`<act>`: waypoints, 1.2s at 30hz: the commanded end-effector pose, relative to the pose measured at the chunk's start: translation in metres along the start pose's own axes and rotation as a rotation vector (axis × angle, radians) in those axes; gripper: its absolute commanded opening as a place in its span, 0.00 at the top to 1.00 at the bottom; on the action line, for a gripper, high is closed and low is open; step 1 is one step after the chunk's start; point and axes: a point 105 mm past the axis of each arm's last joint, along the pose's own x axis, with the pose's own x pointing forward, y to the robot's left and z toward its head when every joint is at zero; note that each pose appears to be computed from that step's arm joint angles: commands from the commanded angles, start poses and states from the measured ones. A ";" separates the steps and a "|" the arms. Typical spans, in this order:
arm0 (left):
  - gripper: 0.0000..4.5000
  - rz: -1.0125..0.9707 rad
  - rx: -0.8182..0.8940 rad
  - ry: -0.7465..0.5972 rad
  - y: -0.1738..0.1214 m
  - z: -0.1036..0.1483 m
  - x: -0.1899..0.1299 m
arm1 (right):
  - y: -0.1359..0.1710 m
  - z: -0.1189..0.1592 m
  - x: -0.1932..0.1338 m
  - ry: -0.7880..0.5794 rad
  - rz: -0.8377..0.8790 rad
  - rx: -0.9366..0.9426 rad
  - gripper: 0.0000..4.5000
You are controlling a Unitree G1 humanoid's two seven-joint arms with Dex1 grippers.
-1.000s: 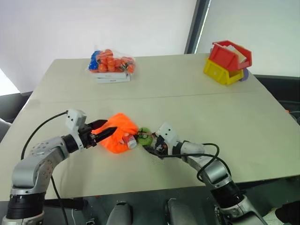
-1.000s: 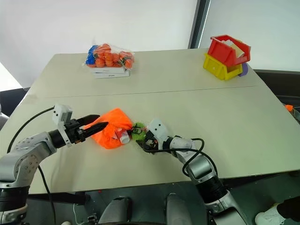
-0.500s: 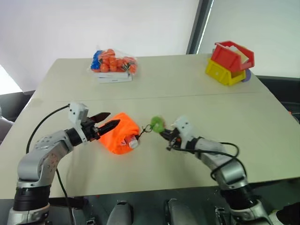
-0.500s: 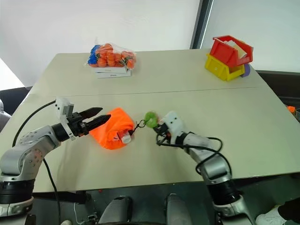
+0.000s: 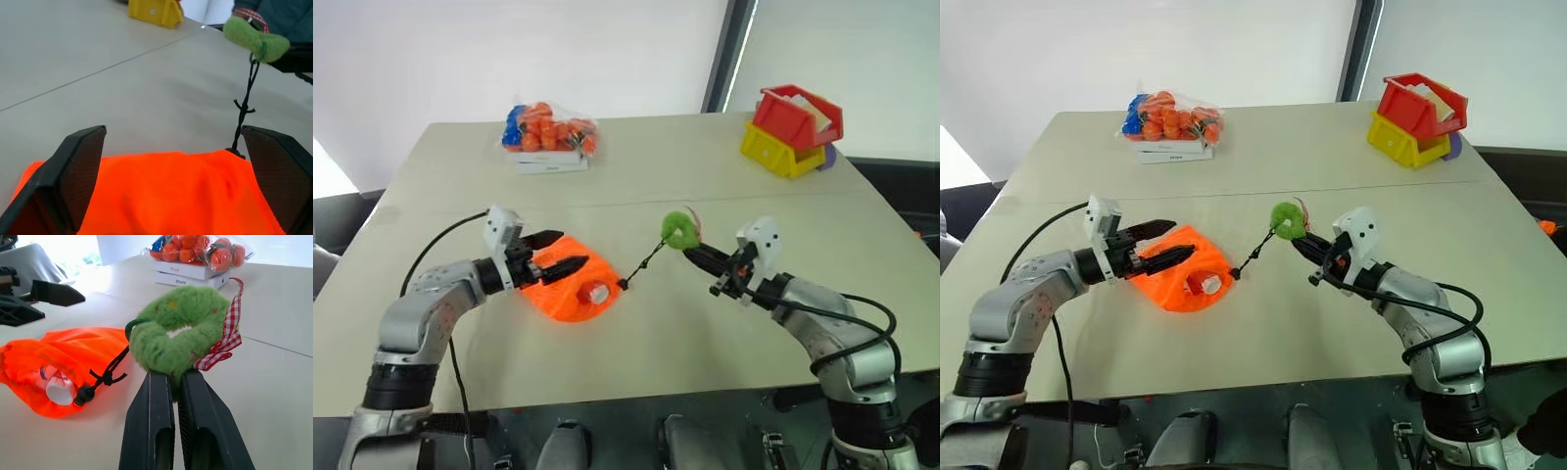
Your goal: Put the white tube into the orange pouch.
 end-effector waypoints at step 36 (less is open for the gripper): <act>0.20 -0.559 0.113 0.230 -0.030 -0.018 0.073 | 0.020 0.031 0.003 -0.117 0.069 -0.055 1.00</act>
